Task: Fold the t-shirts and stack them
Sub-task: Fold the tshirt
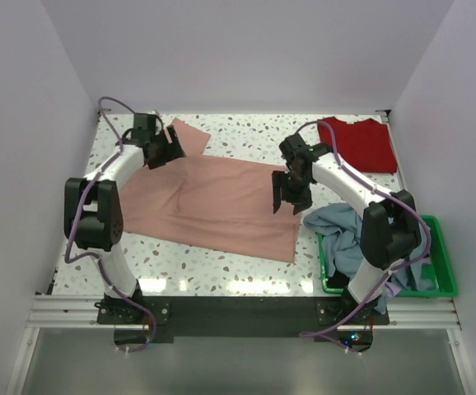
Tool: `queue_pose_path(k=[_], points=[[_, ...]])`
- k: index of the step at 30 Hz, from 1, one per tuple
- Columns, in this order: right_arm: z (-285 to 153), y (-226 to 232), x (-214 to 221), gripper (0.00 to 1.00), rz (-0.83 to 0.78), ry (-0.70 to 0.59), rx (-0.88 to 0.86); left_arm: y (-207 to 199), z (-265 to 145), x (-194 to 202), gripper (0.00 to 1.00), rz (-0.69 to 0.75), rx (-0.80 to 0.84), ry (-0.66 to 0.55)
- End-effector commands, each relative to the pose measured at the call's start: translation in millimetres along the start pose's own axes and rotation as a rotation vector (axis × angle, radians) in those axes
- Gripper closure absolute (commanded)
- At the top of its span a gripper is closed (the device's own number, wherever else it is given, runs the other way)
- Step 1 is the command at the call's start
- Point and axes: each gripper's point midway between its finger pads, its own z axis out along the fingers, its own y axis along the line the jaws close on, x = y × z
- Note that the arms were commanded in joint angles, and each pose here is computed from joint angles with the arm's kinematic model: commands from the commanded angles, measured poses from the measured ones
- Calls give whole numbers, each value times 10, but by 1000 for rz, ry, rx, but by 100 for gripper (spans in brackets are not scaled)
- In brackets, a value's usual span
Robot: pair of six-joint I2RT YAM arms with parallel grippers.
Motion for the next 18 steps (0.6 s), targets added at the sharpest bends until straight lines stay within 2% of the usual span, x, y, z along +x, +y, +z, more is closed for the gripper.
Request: queue_pose_path(k=[1, 2, 5, 11, 18], points=[[57, 116, -239, 36, -34, -50, -37, 326, -181, -278, 19, -83, -1, -78], [136, 129, -270, 36, -36, -43, -36, 593, -158, -207, 18, -121, -39, -64], [273, 175, -333, 36, -47, -33, -50, 900, -173, -90, 13, -133, -85, -52], [510, 248, -349, 36, -43, 3, -84, 1287, -143, 197, 9, -165, -134, -2], [769, 143, -165, 37, -32, 69, -54, 1631, -169, 534, 9, -210, -190, 47]])
